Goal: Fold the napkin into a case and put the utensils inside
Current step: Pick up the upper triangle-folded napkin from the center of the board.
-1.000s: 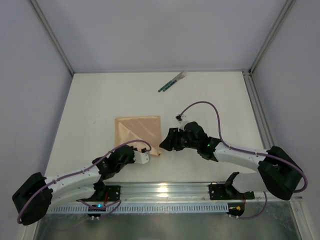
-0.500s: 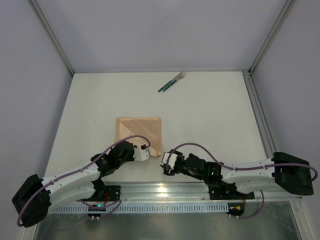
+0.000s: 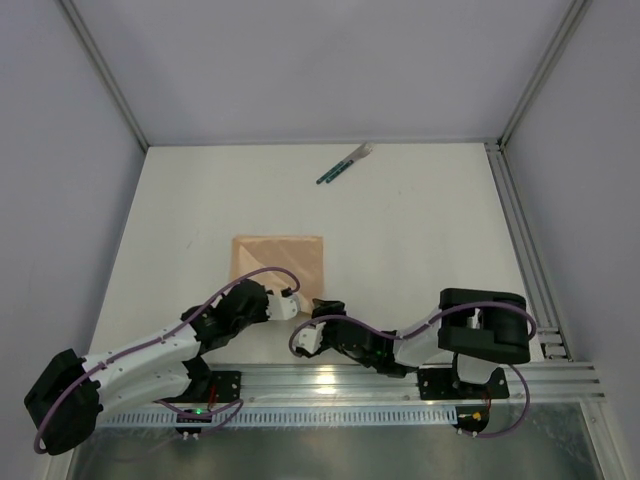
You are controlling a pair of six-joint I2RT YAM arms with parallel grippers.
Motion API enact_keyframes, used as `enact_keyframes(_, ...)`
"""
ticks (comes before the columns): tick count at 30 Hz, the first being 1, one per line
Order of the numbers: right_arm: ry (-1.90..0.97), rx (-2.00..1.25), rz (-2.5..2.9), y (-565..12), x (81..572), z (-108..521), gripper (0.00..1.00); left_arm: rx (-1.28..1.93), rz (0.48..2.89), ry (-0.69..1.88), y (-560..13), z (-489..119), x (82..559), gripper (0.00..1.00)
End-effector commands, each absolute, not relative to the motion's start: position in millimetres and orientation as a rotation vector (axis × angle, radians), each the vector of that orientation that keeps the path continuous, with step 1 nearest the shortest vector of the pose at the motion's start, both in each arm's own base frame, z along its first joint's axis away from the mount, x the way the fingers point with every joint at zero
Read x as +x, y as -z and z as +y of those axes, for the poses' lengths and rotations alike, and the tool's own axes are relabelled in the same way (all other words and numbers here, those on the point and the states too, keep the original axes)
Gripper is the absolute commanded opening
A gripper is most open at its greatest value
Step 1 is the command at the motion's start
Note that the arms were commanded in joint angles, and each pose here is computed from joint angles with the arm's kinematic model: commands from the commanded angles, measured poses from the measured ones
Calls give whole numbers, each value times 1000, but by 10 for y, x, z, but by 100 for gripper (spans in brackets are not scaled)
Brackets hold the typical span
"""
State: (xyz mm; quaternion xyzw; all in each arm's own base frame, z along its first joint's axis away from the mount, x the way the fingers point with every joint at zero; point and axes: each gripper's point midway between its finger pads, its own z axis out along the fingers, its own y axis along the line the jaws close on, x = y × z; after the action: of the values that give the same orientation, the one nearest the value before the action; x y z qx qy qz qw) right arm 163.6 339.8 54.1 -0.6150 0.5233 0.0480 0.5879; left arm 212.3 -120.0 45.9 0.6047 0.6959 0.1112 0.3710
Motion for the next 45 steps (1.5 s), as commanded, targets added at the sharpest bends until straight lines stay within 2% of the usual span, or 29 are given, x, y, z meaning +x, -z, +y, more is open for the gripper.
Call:
enact_keyframes(1,-127,-1282,1142,-902,1738,3656,69,1506,1773,-243,-611,-1297,2173,0)
enact_keyframes(5,-58,-1289,1171,-757,1824,3673,69,1502,1778,-225,-640,-1321,2169,0)
enact_keyframes(12,56,-1299,1215,-595,1925,3549,57,1506,1785,-201,-648,-1338,2147,0)
enact_keyframes(15,92,-1295,1228,-563,1963,3535,43,1507,1795,-190,-630,-1339,2132,0)
enact_keyframes(16,104,-1289,1232,-563,1974,3526,33,1509,1799,-184,-622,-1342,2123,0)
enact_keyframes(25,42,-1282,1266,-628,1917,3498,4,1539,1811,-256,-364,-1189,2097,0)
enact_keyframes(29,26,-1268,1268,-649,1909,3474,4,1562,1800,-308,-255,-1111,2101,1)
enact_keyframes(33,21,-1274,1269,-636,1898,3480,4,1577,1788,-347,-161,-1039,2093,14)
enact_keyframes(39,17,-1290,1263,-628,1888,3508,4,1576,1782,-414,-110,-930,2101,19)
enact_keyframes(43,17,-1295,1267,-610,1887,3500,4,1572,1784,-436,-101,-859,2070,20)
enact_keyframes(45,13,-1300,1268,-602,1879,3498,4,1566,1786,-446,-102,-832,2066,16)
